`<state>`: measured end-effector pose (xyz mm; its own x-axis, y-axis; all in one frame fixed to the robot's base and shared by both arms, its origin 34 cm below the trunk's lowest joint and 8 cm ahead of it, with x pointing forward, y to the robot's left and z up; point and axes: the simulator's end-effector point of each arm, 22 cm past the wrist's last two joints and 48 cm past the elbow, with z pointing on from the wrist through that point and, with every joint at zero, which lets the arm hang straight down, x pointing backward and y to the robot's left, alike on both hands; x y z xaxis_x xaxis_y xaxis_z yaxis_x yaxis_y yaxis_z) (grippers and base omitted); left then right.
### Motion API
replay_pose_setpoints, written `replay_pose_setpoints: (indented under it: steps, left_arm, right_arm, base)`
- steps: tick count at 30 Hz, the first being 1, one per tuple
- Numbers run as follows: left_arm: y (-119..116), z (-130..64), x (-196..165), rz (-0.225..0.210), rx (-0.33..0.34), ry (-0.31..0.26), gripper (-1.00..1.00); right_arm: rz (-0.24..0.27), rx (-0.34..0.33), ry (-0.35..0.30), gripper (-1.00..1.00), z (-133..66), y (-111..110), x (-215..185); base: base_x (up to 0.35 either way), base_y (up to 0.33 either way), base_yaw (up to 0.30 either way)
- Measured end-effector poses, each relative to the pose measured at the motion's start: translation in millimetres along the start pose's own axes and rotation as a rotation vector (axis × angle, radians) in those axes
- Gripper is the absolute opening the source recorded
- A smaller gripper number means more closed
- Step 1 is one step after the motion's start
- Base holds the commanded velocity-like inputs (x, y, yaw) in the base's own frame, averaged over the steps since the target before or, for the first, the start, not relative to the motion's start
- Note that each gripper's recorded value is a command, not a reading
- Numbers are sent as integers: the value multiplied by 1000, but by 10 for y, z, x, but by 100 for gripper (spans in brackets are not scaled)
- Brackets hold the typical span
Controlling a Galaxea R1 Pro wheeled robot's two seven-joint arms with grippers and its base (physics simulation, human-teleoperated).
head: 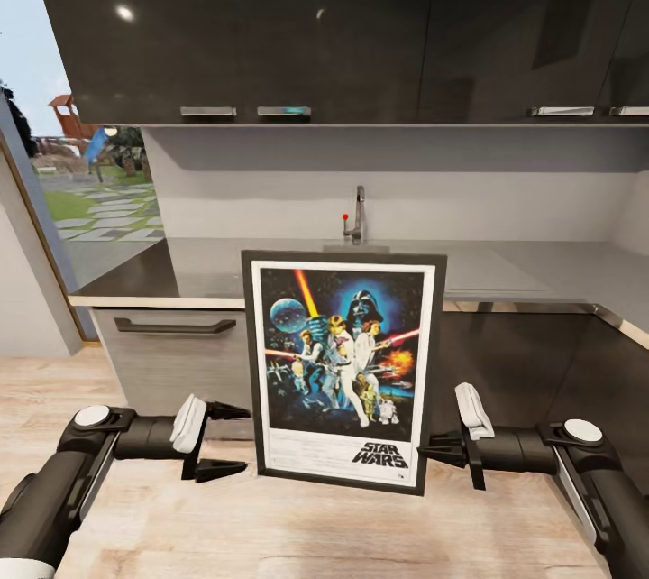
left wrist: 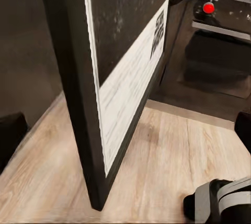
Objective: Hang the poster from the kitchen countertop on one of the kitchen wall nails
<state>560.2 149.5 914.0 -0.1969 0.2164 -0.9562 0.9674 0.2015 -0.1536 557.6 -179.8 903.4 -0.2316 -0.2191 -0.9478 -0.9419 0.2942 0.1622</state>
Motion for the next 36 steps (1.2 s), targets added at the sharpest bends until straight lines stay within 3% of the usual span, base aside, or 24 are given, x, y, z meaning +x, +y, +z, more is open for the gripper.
replay_pose_setpoints:
  steps: [4,6,13,14,17,18,21,23,24,25,26,28,30,31,36]
  left_arm:
    - [199,-403,67,-8,-85,18,100]
    - [269,-557,172,-33,-111,34,100]
    - [339,-691,564,-109,-131,41,100]
    - [340,-715,848,-156,-136,31,100]
    - [309,-729,1156,-231,-140,15,100]
    - [296,-763,1320,-279,-157,-20,100]
    - [254,-791,1591,-360,-203,-125,100]
    - [280,-794,1755,-394,-260,-160,100]
    - [304,-797,1916,-428,-320,-187,100]
    - [346,-806,2078,-462,-390,-205,100]
    - [431,-795,2408,-525,-539,-212,100]
    - [436,-785,2604,-560,-615,-206,100]
    - [463,-806,2769,-565,-700,-193,100]
    - [314,-869,3074,-594,-784,-159,100]
    - [159,-953,3266,-623,-817,-140,100]
  right_arm:
    - [1,0,0,-100,-1,-1,0]
    - [2,3,-2,-100,-10,-8,-1]
    - [3,3,-29,-100,-45,-12,-60]
    - [4,4,-34,-100,-51,-17,-69]
    - [5,6,-36,-100,-54,-20,-73]
    - [5,7,-37,-100,-53,-23,-73]
    - [5,7,-38,-100,-47,-19,-72]
    - [6,7,-38,-100,-42,-16,-66]
    - [7,8,-38,-100,-37,-14,-61]
    - [9,8,-39,-100,-32,-11,-57]
    - [11,8,-38,-100,-31,-9,-51]
    - [11,10,-39,-100,-34,-10,-51]
    - [13,18,-41,-100,-45,-26,-50]
    - [20,69,-44,-100,-64,-137,-46]
    - [25,88,-44,-100,-68,-180,-41]
  base:
    - [0,0,0]
    - [0,0,0]
    - [0,0,0]
    - [0,0,0]
    - [0,0,0]
    - [0,0,0]
    - [0,0,0]
    - [0,0,0]
    - [0,0,0]
    - [0,0,0]
    - [0,0,0]
    - [0,0,0]
    - [0,0,0]
    - [0,0,0]
    - [0,0,0]
